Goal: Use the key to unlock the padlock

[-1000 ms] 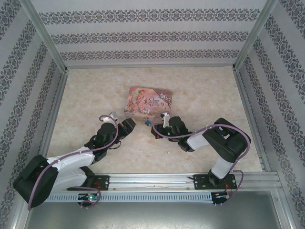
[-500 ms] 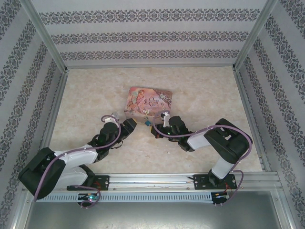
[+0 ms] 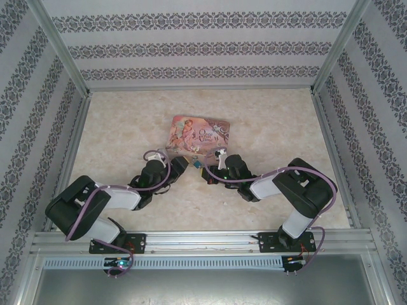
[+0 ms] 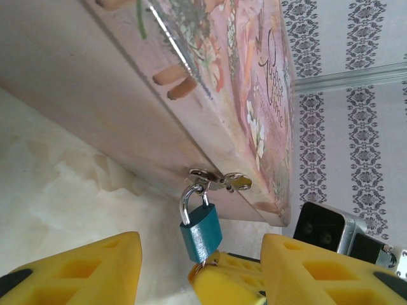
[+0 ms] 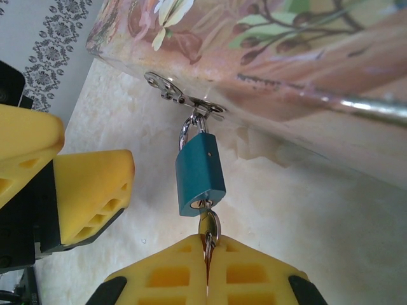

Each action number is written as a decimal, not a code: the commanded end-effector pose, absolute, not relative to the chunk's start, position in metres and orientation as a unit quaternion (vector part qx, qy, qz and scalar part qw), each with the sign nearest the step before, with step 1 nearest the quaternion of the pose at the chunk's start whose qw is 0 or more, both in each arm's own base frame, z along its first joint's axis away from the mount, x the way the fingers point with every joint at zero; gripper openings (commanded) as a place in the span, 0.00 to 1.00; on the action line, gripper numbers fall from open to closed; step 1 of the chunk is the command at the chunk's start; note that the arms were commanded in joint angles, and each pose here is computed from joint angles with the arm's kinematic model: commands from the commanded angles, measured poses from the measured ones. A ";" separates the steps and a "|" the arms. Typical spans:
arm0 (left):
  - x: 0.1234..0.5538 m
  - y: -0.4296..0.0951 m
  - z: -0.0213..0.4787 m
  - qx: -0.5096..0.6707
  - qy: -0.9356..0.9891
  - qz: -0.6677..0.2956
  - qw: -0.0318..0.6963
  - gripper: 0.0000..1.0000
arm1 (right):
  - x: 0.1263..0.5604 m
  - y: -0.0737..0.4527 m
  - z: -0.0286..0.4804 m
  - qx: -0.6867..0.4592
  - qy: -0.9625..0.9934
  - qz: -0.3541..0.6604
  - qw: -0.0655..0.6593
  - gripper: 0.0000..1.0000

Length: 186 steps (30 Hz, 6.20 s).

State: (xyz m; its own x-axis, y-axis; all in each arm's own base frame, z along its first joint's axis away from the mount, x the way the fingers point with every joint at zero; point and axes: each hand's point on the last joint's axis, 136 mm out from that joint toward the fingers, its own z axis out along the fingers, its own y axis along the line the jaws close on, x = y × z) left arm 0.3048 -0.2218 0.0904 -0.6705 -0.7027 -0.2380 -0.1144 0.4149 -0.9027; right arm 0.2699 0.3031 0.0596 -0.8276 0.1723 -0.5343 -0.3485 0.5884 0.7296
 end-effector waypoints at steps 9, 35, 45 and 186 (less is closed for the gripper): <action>0.315 -0.233 0.099 -0.268 0.767 -0.501 0.299 0.51 | 0.273 0.317 0.086 -0.065 0.822 0.482 0.298 0.00; 0.328 -0.259 0.082 -0.288 0.753 -0.531 0.260 0.46 | 0.272 0.321 0.092 -0.059 0.821 0.493 0.282 0.00; 0.331 -0.266 0.078 -0.305 0.739 -0.547 0.247 0.37 | 0.271 0.326 0.097 -0.055 0.818 0.506 0.268 0.00; 0.300 -0.258 0.159 -0.369 0.742 -0.535 0.164 0.00 | 0.263 0.332 0.153 -0.593 0.583 0.035 0.554 0.13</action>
